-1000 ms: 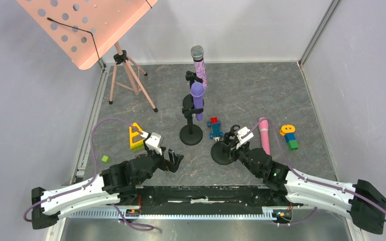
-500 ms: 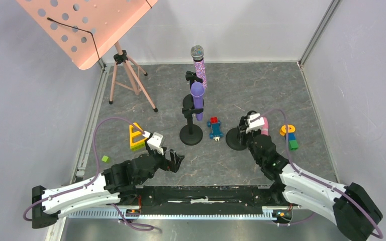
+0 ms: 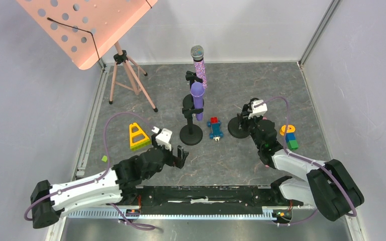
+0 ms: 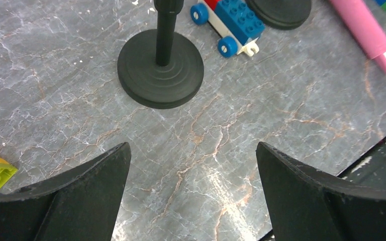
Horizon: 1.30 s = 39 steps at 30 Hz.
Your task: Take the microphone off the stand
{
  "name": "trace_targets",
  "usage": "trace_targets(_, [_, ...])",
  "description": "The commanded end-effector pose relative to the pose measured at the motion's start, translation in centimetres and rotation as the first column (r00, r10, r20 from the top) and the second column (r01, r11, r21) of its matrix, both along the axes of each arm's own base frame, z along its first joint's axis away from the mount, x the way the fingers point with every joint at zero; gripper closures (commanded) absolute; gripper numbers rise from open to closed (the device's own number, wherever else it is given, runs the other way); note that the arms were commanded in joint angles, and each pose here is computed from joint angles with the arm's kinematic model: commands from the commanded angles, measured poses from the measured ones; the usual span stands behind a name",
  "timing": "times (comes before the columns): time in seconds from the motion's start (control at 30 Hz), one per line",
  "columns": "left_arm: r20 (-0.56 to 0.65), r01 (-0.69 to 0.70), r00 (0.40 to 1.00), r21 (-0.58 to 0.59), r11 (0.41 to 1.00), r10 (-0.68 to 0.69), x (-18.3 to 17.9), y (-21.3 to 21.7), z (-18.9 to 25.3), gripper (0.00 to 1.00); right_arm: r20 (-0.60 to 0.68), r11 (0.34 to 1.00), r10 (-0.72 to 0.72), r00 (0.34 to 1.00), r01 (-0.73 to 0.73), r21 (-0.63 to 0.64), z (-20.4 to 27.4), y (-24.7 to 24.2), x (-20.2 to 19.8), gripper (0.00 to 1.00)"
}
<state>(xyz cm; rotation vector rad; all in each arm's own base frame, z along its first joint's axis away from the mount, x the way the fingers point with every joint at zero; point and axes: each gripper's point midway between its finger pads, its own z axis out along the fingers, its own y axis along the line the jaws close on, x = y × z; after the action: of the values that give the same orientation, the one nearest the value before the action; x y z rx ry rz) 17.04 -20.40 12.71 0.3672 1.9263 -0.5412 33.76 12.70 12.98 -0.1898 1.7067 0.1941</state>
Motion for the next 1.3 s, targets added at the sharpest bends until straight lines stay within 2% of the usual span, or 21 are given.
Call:
trace_targets(0.0, [0.031, 0.044, 0.999, -0.040, 0.998, -0.043, 2.2, -2.0, 2.6, 0.00, 0.095, 0.995, 0.080, 0.992, -0.086, 0.058, 3.6, 1.8, 0.5, 0.45])
trace_targets(0.1, [0.005, 0.091, 0.996, -0.053, 0.994, -0.091, 3.0, -2.2, 2.9, 0.00, 0.030, 0.992, 0.108, 0.994, -0.110, 0.055, 3.0, 2.1, -0.2, 0.36])
trace_targets(0.2, [0.039, 0.090, 0.995, -0.094, 0.992, -0.087, 5.0, -2.0, 4.7, 0.00, -0.022, 0.990, 0.119, 0.993, -0.117, 0.085, 2.7, 2.1, -1.3, 0.31])
trace_targets(0.33, [0.099, 0.136, 0.987, -0.113, 0.984, -0.125, 7.4, -2.6, 7.1, 0.00, -0.029, 0.978, 0.180, 0.983, -0.176, 0.111, 3.5, 2.6, -2.9, 0.24])
trace_targets(0.63, [0.220, 0.224, 0.955, -0.089, 0.971, -0.200, 11.0, -4.8, 10.4, 0.00, -0.219, 0.971, 0.233, 0.947, -0.215, 0.103, 1.3, 2.6, -6.1, 0.20])
trace_targets(0.93, [0.246, 0.227, 0.946, -0.038, 0.973, -0.211, 13.2, -5.4, 8.0, 0.00, -0.219, 0.951, 0.300, 0.929, -0.272, 0.150, 1.1, 3.0, -8.3, 0.18])
trace_targets(1.13, [0.252, 0.230, 0.943, -0.027, 0.973, -0.216, 13.8, -5.7, 7.2, 0.14, -0.263, 0.945, 0.317, 0.911, -0.279, 0.170, 1.0, 3.3, -8.8, 0.18])
trace_targets(1.27, [0.253, 0.224, 0.944, -0.027, 0.974, -0.210, 13.8, -5.5, 6.8, 0.28, -0.255, 0.953, 0.291, 0.922, -0.255, 0.165, 0.5, 2.8, -8.9, 0.18])
